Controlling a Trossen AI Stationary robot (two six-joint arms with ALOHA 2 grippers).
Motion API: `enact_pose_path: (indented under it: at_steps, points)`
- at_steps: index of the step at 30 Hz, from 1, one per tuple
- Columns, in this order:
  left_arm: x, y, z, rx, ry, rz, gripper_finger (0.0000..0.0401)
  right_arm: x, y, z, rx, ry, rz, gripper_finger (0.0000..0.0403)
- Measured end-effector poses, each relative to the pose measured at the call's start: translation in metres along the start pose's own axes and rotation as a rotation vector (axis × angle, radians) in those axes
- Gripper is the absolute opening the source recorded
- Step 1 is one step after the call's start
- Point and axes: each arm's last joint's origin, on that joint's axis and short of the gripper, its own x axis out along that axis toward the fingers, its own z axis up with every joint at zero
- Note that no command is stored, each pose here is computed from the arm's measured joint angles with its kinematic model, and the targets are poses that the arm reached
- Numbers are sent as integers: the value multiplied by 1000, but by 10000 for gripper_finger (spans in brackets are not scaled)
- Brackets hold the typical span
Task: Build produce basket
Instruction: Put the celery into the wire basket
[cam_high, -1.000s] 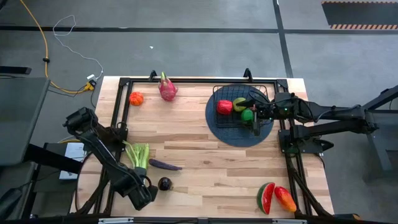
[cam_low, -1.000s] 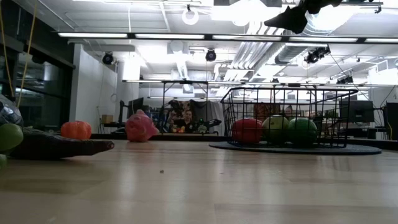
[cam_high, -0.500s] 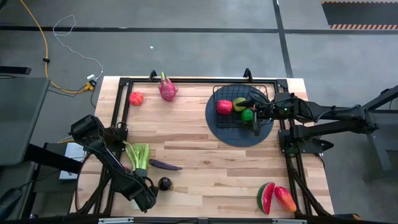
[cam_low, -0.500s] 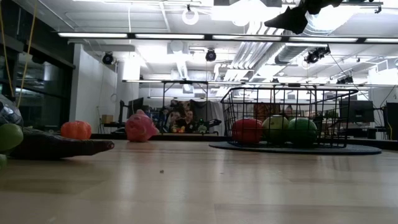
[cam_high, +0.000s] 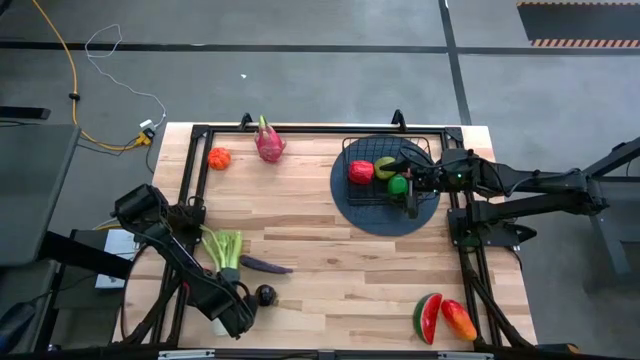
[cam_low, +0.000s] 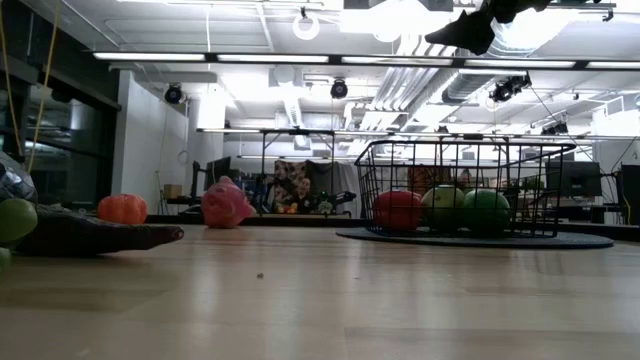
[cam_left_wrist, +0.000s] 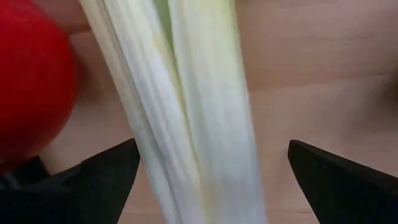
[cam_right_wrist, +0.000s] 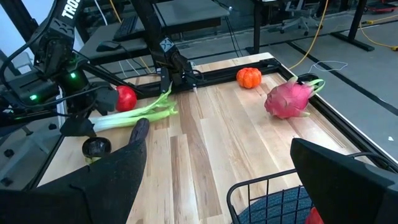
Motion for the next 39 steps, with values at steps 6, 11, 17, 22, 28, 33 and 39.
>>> enact_pose_path:
  at_steps: [6,11,17,22,28,33,39]
  points:
    - [2,-1,1,-4,-23,-5,394,0,0,0,0,0,0,387]
    - [8,-4,1,6,-24,4,394,0,0,0,5,0,0,387]
    - [8,-4,1,27,-28,2,390,0,-1,0,8,-3,-16,387]
    - [8,-4,1,31,-25,-3,355,0,-1,0,2,-3,-16,387]
    - [9,-6,0,31,-18,-9,284,0,-1,-1,3,4,-17,387]
    - [8,-7,2,24,-6,-2,225,0,-1,-1,3,6,-17,387]
    - [3,-4,9,52,-8,40,181,0,-1,-1,3,8,-17,387]
